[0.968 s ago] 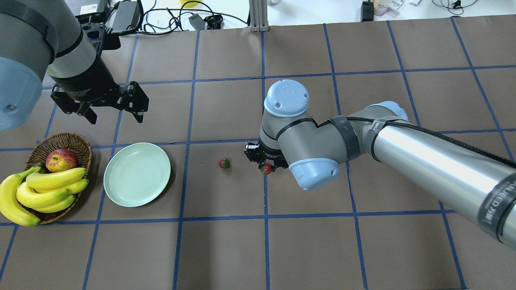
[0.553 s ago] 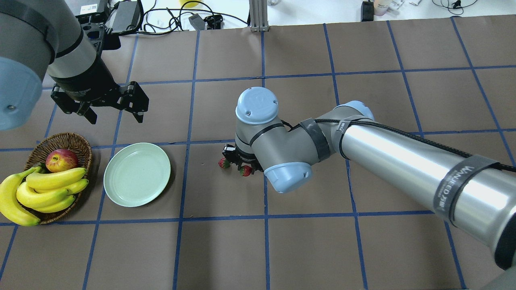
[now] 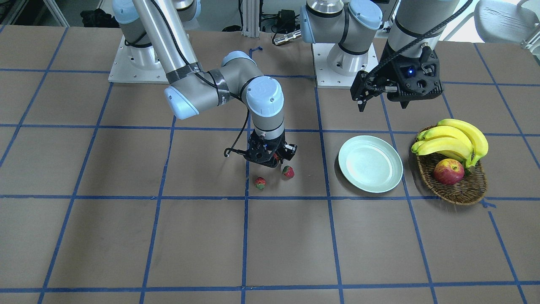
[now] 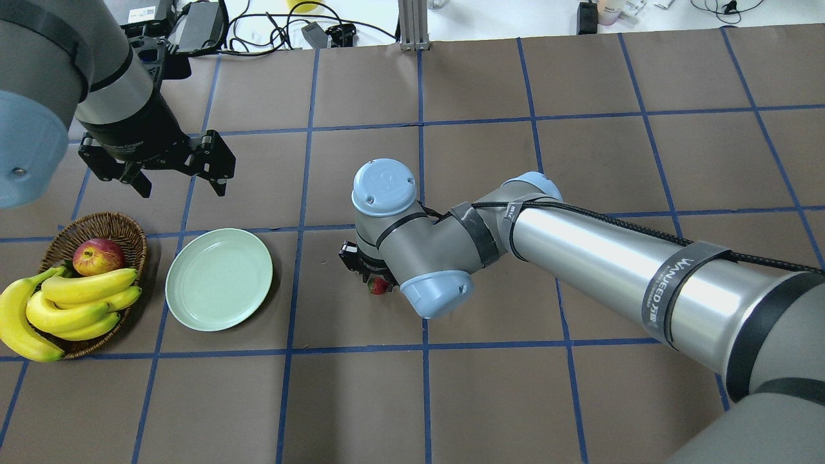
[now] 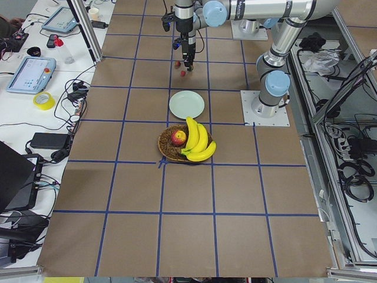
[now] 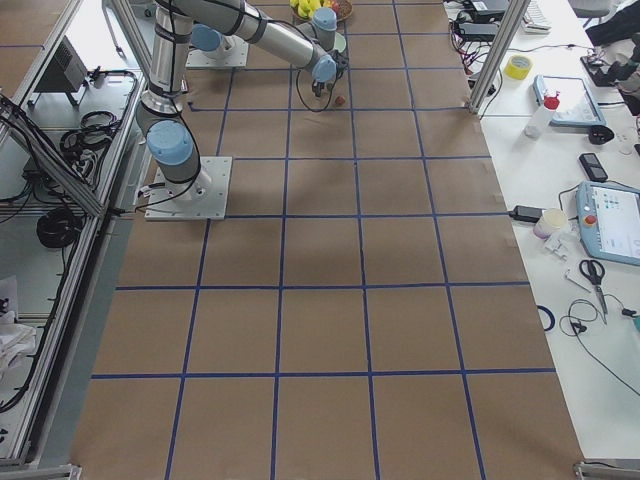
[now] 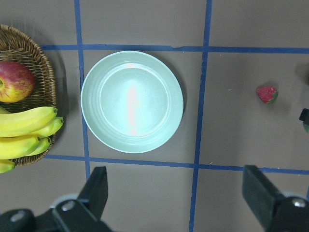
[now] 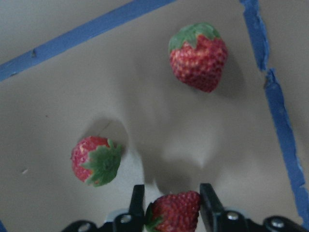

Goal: Collect all strawberries into plate
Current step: 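Carry the strawberry and release it beside the other two, then raise the right arm away while the left gripper reaches toward the strawberries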

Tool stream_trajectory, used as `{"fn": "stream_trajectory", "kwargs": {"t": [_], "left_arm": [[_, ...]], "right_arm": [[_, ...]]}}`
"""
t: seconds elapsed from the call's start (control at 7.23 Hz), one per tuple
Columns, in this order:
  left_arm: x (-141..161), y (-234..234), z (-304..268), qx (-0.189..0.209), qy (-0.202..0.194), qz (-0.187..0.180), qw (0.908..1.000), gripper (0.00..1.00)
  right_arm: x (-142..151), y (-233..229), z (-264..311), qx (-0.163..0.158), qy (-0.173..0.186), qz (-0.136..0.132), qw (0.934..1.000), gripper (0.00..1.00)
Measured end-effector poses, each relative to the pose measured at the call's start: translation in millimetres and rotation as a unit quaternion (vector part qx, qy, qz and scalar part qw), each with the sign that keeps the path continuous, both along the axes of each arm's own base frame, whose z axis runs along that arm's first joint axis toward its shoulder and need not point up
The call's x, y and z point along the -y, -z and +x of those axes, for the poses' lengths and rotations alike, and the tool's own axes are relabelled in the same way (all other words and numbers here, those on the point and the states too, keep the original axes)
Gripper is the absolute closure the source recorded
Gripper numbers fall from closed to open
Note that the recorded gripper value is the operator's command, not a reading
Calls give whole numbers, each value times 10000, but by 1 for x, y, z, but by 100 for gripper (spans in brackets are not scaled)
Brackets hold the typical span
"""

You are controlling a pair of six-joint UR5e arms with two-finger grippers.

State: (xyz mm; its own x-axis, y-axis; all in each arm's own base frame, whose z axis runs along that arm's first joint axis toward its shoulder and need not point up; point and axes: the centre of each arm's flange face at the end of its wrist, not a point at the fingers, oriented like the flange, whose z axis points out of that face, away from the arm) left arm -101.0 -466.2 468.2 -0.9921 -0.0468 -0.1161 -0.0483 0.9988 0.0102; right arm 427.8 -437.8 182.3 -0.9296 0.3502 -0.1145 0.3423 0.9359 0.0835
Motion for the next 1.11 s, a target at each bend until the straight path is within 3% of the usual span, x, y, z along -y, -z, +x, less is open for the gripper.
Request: {"fn": "stream_trajectory", "kwargs": {"t": [0.55, 0.83, 1.11], "left_arm": [[0, 2, 0, 11, -48, 6, 10000, 0], [-1, 5, -2, 2, -43, 38, 10000, 0], [-3, 12, -4, -10, -321, 77, 9995, 0]], "right_arm": [[5, -44, -5, 132, -57, -314, 9994, 0], [6, -112, -33, 176, -248, -555, 9980, 0], [17, -188, -64, 83, -403, -509, 9979, 0]]}}
